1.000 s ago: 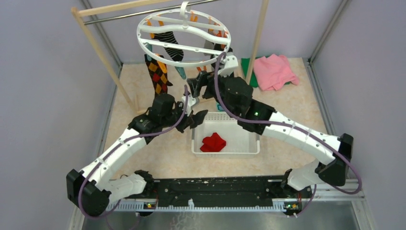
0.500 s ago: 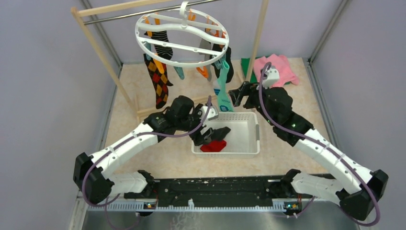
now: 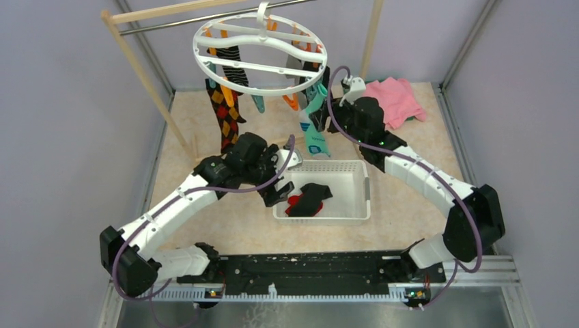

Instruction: Remove the socks clipped to the hanger

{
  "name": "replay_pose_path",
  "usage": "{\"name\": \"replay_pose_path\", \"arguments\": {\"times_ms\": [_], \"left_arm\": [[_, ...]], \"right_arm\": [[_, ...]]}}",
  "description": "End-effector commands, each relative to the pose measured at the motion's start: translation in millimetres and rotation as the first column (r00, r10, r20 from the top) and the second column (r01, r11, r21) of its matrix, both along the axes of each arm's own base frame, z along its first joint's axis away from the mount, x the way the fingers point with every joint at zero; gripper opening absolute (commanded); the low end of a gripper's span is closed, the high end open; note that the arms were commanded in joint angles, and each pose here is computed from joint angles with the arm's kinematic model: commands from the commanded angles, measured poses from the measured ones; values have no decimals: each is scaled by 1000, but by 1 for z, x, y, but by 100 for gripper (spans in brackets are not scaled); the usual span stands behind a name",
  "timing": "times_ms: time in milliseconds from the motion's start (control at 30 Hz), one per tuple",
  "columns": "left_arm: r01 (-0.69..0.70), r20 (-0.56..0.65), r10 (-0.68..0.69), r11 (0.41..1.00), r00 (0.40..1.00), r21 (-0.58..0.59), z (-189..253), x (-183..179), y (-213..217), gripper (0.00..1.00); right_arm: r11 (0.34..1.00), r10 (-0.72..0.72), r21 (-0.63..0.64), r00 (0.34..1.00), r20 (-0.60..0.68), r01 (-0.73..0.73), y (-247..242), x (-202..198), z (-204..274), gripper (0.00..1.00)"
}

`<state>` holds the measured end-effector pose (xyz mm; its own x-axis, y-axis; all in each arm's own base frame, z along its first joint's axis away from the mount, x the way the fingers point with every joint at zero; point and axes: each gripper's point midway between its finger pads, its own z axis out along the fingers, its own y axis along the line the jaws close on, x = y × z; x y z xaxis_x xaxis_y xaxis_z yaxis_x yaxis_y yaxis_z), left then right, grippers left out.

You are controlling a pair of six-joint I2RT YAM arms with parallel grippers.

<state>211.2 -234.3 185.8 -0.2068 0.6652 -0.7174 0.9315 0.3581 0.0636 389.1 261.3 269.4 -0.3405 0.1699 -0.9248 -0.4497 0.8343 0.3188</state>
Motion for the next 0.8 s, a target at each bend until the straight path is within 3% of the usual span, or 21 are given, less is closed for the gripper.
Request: {"name": "replay_pose_path", "arguments": {"times_ms": [0,233,467,767], "left_arm": [[26,-4,-27,997,1000,-67,30,-8,12,99],[-56,-12,54,982,998,-181,61,12,22,99],[-100,55,118,960,991,-262,91,22,25,99],[-166,115,209,938,971,-305,112,30,34,99]], "right_arm": [[992,53,105,983,173,-72,19,17,56,61],[984,81,145,983,163,-105,22,4,59,2],[981,169,71,976,135,-180,58,-57,78,0],[914,331,209,938,104,-346,109,-132,103,0]]}}
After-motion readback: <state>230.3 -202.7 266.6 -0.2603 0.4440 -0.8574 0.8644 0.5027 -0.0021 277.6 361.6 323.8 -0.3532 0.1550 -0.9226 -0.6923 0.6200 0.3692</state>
